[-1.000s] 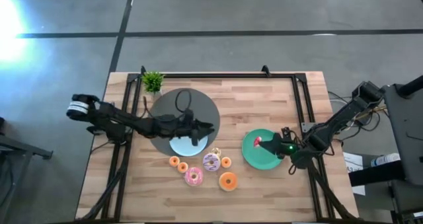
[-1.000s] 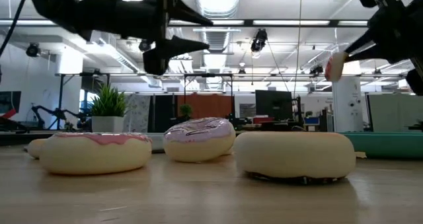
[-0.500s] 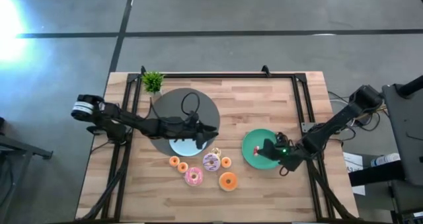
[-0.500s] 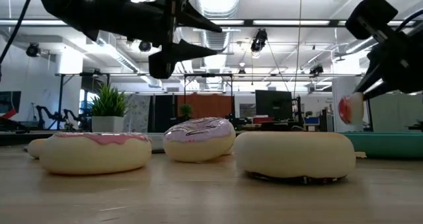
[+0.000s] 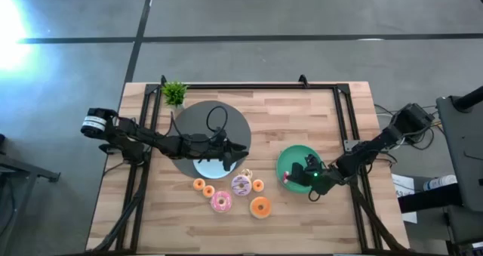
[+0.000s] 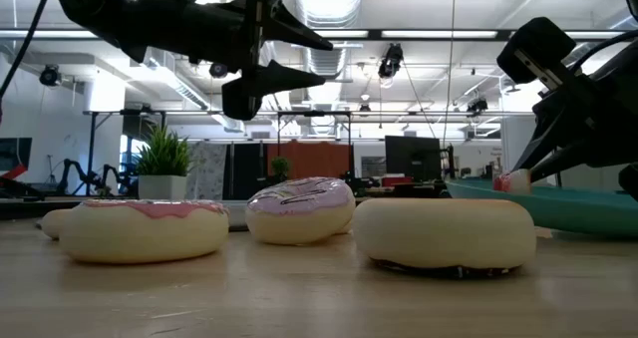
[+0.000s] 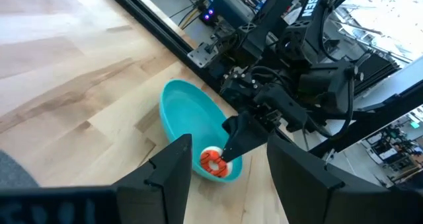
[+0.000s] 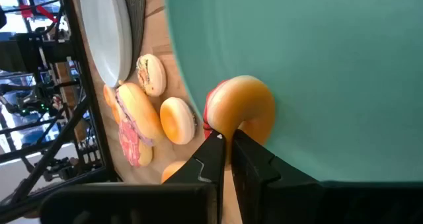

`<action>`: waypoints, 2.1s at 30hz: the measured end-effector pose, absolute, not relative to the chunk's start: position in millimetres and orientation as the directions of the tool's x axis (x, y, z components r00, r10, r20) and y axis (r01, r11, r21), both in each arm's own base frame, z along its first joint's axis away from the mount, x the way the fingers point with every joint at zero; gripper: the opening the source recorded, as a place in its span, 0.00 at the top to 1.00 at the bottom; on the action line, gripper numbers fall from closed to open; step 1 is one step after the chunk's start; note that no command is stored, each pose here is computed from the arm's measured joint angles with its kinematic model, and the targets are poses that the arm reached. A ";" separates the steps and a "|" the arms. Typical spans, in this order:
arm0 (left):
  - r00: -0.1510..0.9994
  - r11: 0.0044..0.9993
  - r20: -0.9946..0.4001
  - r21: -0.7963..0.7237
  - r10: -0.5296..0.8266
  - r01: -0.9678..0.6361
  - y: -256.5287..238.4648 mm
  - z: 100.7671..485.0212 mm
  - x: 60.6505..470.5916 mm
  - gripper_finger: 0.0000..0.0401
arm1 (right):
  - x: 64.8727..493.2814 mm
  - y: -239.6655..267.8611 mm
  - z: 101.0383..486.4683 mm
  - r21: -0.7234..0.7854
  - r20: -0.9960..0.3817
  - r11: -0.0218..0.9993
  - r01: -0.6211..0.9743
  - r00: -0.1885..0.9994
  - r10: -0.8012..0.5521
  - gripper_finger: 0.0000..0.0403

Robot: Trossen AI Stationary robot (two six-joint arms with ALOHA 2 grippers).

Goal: Pick & Place donuts
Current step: Put the small orange donut on the green plate, then put the small blue donut on the green plate

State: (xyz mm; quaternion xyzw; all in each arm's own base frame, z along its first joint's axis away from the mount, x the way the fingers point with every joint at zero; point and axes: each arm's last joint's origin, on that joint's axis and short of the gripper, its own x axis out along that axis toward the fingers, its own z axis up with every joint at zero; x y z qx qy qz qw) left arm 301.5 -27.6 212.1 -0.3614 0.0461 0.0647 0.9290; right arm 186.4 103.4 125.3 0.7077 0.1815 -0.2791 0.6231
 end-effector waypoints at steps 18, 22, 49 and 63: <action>0.987 0.732 -0.138 -0.664 0.081 -0.153 -29.4 210.7 300.7 0.57 | 186.1 71.2 147.2 0.792 -0.611 -0.154 0.591 0.775 -0.164 0.97; 0.987 0.732 -0.137 -0.664 0.081 -0.152 -29.4 210.8 300.7 0.57 | 189.4 50.1 139.2 0.700 -0.714 -0.117 0.705 0.694 -0.094 0.97; 0.987 0.729 -0.142 -0.668 0.076 -0.152 -31.0 210.2 300.3 0.57 | 194.3 37.0 131.3 0.607 -0.792 -0.121 0.786 0.610 -0.012 0.79; 0.986 0.734 -0.147 -0.661 0.075 -0.154 -31.3 209.5 300.0 0.57 | 185.2 36.8 151.2 0.398 -0.917 -0.007 0.917 0.398 0.001 0.71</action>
